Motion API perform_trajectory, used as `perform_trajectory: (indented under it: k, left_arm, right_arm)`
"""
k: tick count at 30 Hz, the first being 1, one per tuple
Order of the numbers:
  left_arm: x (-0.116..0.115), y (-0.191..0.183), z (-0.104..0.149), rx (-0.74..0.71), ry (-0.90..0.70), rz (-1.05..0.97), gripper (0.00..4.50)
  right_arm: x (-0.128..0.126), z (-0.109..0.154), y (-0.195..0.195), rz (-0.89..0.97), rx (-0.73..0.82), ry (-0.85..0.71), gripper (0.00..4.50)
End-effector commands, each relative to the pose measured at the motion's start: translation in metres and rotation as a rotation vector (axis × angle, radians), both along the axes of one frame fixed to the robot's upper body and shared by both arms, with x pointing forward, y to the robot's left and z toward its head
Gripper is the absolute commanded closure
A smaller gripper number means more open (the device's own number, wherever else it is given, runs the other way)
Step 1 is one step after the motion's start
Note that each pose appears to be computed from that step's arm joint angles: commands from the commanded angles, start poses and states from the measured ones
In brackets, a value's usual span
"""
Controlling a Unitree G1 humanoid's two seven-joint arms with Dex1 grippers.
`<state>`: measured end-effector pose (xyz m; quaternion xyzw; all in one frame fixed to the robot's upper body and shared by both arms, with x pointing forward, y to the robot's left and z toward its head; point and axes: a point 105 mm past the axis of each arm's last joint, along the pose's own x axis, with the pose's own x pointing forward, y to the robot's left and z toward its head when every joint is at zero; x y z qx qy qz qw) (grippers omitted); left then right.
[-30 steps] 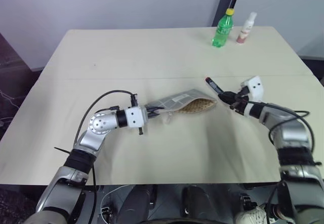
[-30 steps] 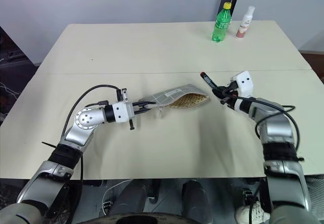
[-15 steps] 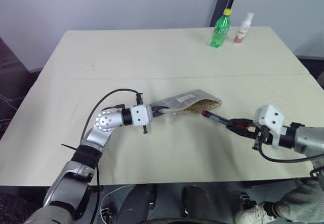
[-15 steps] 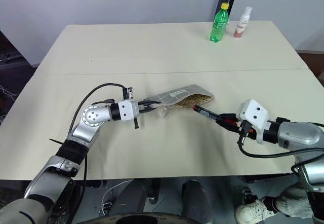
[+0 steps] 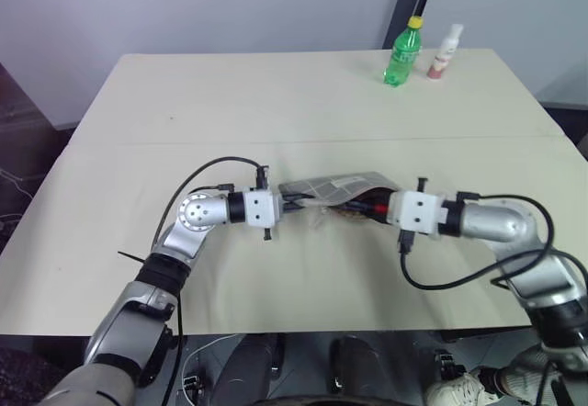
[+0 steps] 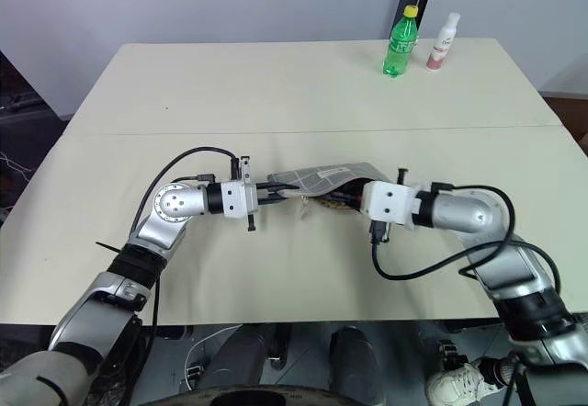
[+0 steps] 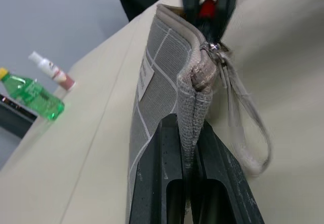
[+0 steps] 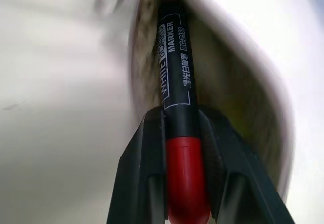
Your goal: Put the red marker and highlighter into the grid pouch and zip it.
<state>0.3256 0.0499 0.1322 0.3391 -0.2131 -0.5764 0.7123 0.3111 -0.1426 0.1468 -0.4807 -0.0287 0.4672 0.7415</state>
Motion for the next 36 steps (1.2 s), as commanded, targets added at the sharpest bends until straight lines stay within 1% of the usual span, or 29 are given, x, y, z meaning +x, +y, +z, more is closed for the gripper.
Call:
perform_trajectory:
  k: [1, 5, 6, 7, 8, 9, 10, 12, 14, 17, 18, 19, 21, 22, 24, 26, 28, 29, 31, 33, 36]
  left_arm:
    - [0.001, -0.001, 0.009, -0.022, -0.034, -0.014, 4.50]
    - [0.001, 0.000, 0.007, -0.025, -0.031, -0.010, 4.50]
    - [0.001, 0.000, 0.007, -0.028, -0.029, -0.008, 4.50]
    - [0.001, 0.000, 0.007, -0.028, -0.028, -0.008, 4.50]
    - [0.000, 0.000, 0.006, -0.029, -0.026, -0.006, 4.50]
    - [0.000, 0.001, 0.005, -0.028, -0.024, -0.004, 4.50]
    - [-0.001, 0.001, 0.004, -0.027, -0.022, -0.003, 4.50]
    - [-0.001, 0.003, 0.001, -0.029, -0.011, 0.003, 4.50]
    - [-0.002, 0.004, 0.000, -0.026, -0.011, 0.008, 4.50]
    - [0.000, 0.004, 0.000, -0.034, -0.003, 0.018, 4.50]
    - [0.001, 0.003, 0.001, -0.041, 0.005, 0.022, 4.50]
    - [0.002, 0.000, 0.001, -0.045, 0.004, 0.021, 4.50]
    - [0.001, -0.005, 0.002, -0.049, 0.003, 0.015, 4.50]
    - [0.000, -0.008, 0.001, -0.043, -0.006, 0.004, 4.50]
    - [-0.002, -0.014, 0.002, -0.030, -0.030, -0.026, 4.50]
    - [-0.002, -0.018, 0.004, -0.019, -0.057, -0.045, 4.50]
    - [0.000, -0.020, 0.007, 0.000, -0.080, -0.056, 4.50]
    - [0.002, -0.021, 0.009, 0.011, -0.093, -0.062, 4.50]
    - [0.005, -0.024, 0.011, 0.034, -0.121, -0.076, 4.50]
    - [0.007, -0.027, 0.012, 0.027, -0.120, -0.078, 4.50]
    - [0.009, -0.029, 0.011, 0.045, -0.134, -0.088, 4.50]
  right_arm:
    - [0.004, 0.009, 0.016, 0.075, -0.031, -0.116, 4.14]
    - [0.003, 0.005, 0.012, 0.081, -0.018, -0.103, 4.14]
    - [0.003, 0.006, 0.009, 0.069, -0.013, -0.103, 3.11]
    - [0.003, 0.008, 0.003, 0.045, -0.004, -0.106, 2.78]
    - [0.003, 0.010, -0.002, 0.022, 0.010, -0.108, 2.21]
    - [0.001, 0.015, -0.008, -0.013, 0.049, -0.104, 1.76]
    - [-0.001, 0.020, -0.013, -0.043, 0.092, -0.095, 1.19]
    - [-0.011, 0.032, -0.019, -0.085, 0.221, -0.054, 0.20]
    - [-0.026, 0.043, -0.023, -0.117, 0.371, 0.020, 0.20]
    - [-0.045, 0.049, -0.030, -0.159, 0.499, 0.086, 0.20]
    - [-0.052, 0.047, -0.031, -0.179, 0.547, 0.142, 0.20]
    - [-0.063, 0.039, -0.030, -0.188, 0.585, 0.246, 0.20]
    - [-0.080, 0.016, -0.027, -0.224, 0.612, 0.435, 0.20]
    - [-0.087, 0.002, -0.026, -0.259, 0.618, 0.535, 0.20]
    - [-0.095, -0.022, -0.019, -0.311, 0.685, 0.693, 0.20]
    - [-0.089, -0.032, -0.018, -0.366, 0.786, 0.753, 0.20]
    - [-0.081, -0.044, -0.017, -0.403, 0.786, 0.764, 0.20]
    - [-0.073, -0.047, -0.014, -0.416, 0.821, 0.777, 0.20]
    - [-0.057, -0.046, -0.004, -0.406, 0.889, 0.779, 0.20]
    - [-0.044, -0.045, 0.005, -0.400, 0.923, 0.757, 0.20]
    - [-0.036, -0.039, 0.024, -0.346, 0.964, 0.777, 0.20]
